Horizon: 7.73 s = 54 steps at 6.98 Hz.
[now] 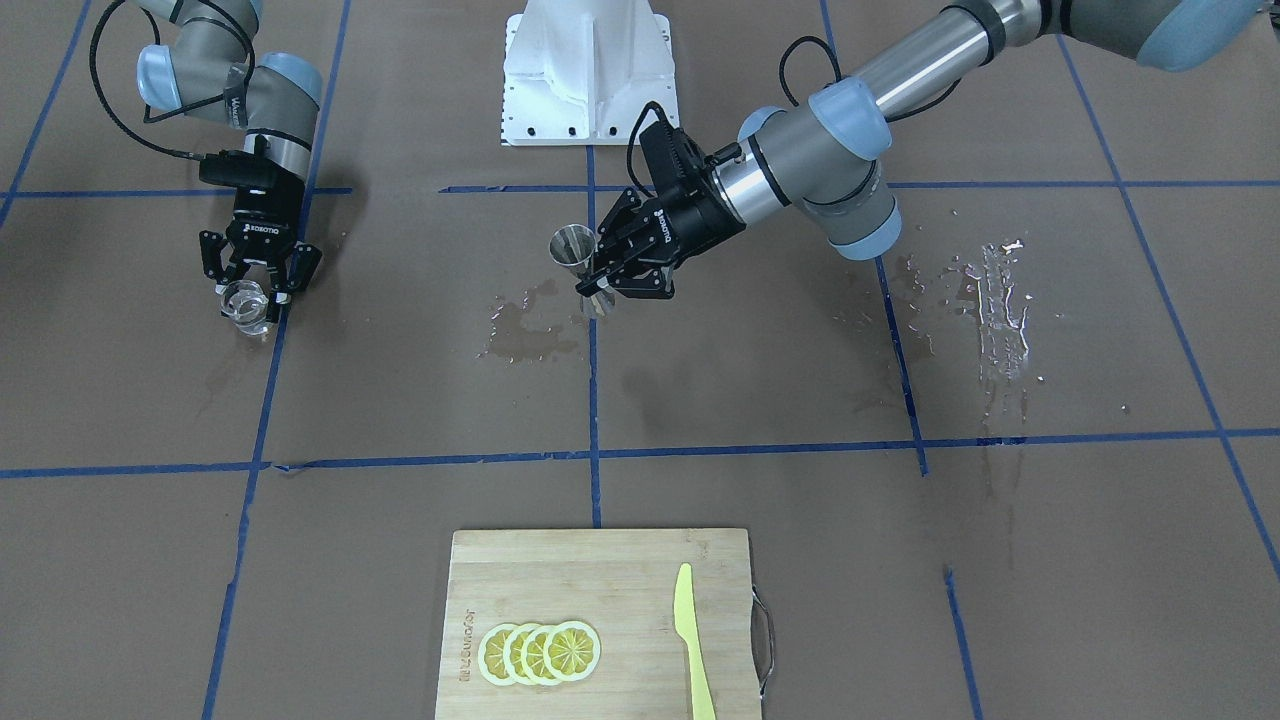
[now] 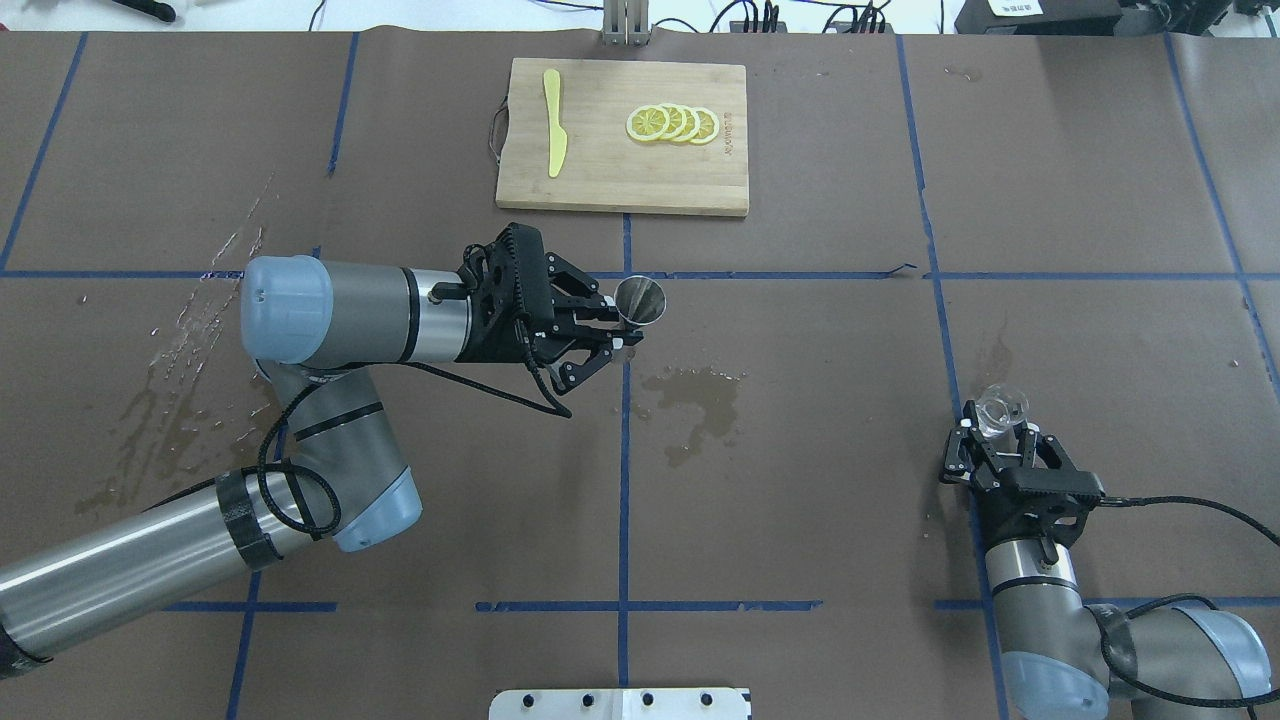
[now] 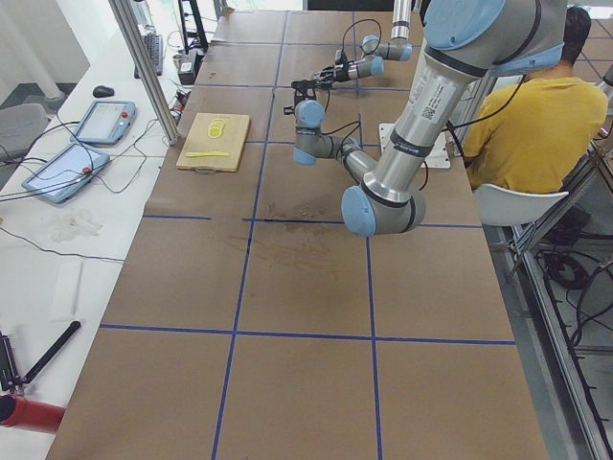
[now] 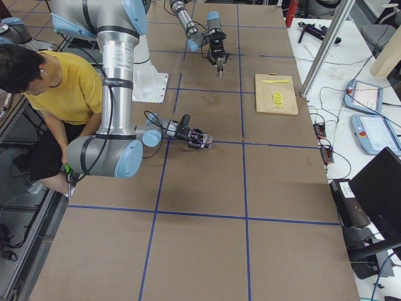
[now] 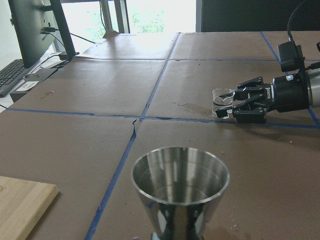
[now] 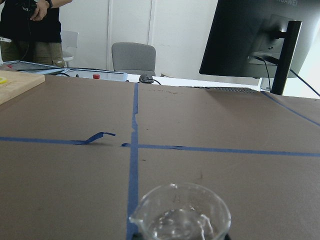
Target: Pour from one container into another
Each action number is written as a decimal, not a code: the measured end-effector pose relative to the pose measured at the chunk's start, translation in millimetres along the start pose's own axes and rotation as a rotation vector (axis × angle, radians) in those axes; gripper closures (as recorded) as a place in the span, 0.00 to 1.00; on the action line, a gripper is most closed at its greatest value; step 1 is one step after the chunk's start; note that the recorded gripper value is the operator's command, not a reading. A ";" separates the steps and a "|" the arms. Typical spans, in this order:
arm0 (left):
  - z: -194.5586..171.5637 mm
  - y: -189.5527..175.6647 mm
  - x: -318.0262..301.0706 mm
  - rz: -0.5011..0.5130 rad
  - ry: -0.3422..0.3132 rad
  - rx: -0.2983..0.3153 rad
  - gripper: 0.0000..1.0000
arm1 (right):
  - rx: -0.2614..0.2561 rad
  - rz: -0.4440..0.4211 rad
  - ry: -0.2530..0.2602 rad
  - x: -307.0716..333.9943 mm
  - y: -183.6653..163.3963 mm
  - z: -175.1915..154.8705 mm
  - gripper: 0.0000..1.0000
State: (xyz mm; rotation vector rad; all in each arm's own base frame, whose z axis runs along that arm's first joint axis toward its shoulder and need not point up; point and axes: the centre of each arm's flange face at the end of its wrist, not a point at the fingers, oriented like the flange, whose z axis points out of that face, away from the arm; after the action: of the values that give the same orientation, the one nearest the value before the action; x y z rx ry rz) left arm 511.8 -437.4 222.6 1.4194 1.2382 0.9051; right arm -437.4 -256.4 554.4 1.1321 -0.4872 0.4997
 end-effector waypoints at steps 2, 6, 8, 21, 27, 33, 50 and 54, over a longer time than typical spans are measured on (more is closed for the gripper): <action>-0.7 0.8 0.1 0.001 0.000 0.002 1.00 | 0.000 0.023 -0.007 -6.3 -8.8 -2.9 1.00; -1.1 2.4 -0.1 0.001 -0.001 0.000 1.00 | 0.042 0.063 -0.010 -32.9 -69.2 0.3 1.00; -1.4 2.8 0.0 0.001 0.000 0.000 1.00 | 0.073 -0.010 -0.003 -51.2 -102.2 7.5 1.00; -2.6 10.8 0.5 -0.004 -0.002 -0.013 1.00 | 0.052 -0.284 -0.162 -221.8 -236.8 -25.3 1.00; -1.5 10.3 1.7 -0.004 -0.001 -0.013 1.00 | 0.029 -0.450 -0.178 -265.3 -239.8 -55.0 1.00; -1.2 10.3 2.2 -0.004 0.000 -0.013 1.00 | 0.042 -0.598 -0.190 -283.9 -246.3 -66.5 1.00; -0.6 9.5 3.3 -0.004 0.002 -0.011 1.00 | 0.113 -0.998 -0.070 -316.6 -268.0 -71.7 1.00; -0.4 9.4 3.7 -0.004 0.003 -0.010 1.00 | 0.122 -1.107 -0.050 -317.5 -265.2 -69.8 1.00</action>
State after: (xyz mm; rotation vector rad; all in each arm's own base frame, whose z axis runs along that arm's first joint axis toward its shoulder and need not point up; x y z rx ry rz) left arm 514.3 -433.5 231.6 1.4077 1.2359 0.9100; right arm -520.7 -322.2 148.5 1.3431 0.1716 -0.4714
